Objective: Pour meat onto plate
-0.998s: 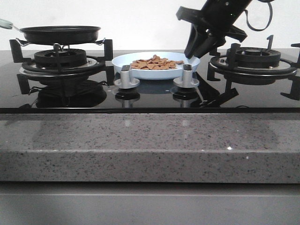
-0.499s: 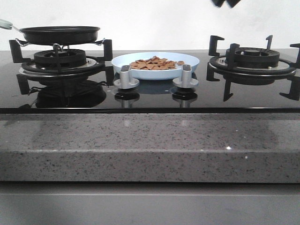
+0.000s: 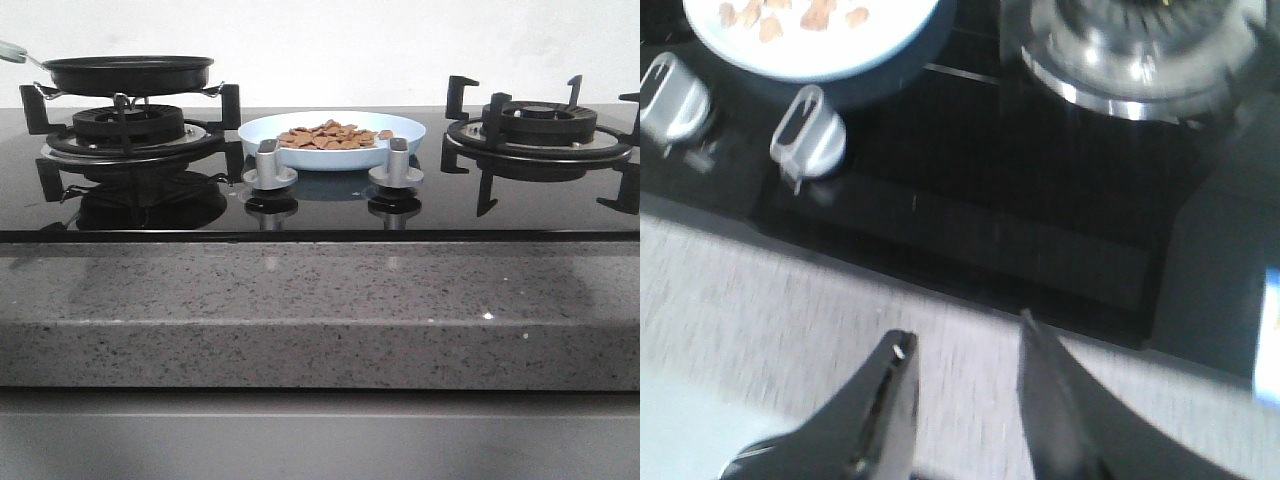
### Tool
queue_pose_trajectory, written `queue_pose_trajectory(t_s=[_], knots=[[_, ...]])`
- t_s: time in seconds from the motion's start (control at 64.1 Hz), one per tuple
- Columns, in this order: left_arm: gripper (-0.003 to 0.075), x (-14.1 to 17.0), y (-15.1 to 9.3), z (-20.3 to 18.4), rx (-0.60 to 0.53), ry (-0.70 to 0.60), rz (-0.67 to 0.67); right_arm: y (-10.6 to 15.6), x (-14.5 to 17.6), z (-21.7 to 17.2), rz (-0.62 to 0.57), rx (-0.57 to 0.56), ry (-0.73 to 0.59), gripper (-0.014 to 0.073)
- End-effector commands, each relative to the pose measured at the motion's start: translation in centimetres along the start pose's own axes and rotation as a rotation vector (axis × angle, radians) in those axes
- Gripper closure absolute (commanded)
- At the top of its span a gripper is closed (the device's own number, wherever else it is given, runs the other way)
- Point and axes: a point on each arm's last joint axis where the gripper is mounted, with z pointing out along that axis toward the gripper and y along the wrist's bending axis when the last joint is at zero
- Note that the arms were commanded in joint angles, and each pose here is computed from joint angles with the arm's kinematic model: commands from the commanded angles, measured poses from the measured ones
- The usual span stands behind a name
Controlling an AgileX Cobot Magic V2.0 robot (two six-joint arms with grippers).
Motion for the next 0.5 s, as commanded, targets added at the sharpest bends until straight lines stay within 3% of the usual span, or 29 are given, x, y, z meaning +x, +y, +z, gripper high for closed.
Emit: queue_pose_trajectory(t_s=[0.0,0.203,0.483], knots=[[0.0174,-1.2,-0.1,-0.6,-0.001,-0.09,-0.011,0.0,2.0,-2.5,0.001,0.004,-0.12,0.032],[0.0174,-1.2,0.0,-0.6,-0.001,-0.092,-0.011,0.0,8.5,-5.8,-0.012,-0.006,-0.217,0.032],[0.0195,-1.3,-0.1,-0.6,0.0,-0.094,-0.012,-0.2,11.4,-5.5,-0.014,-0.007,-0.225,0.0324]])
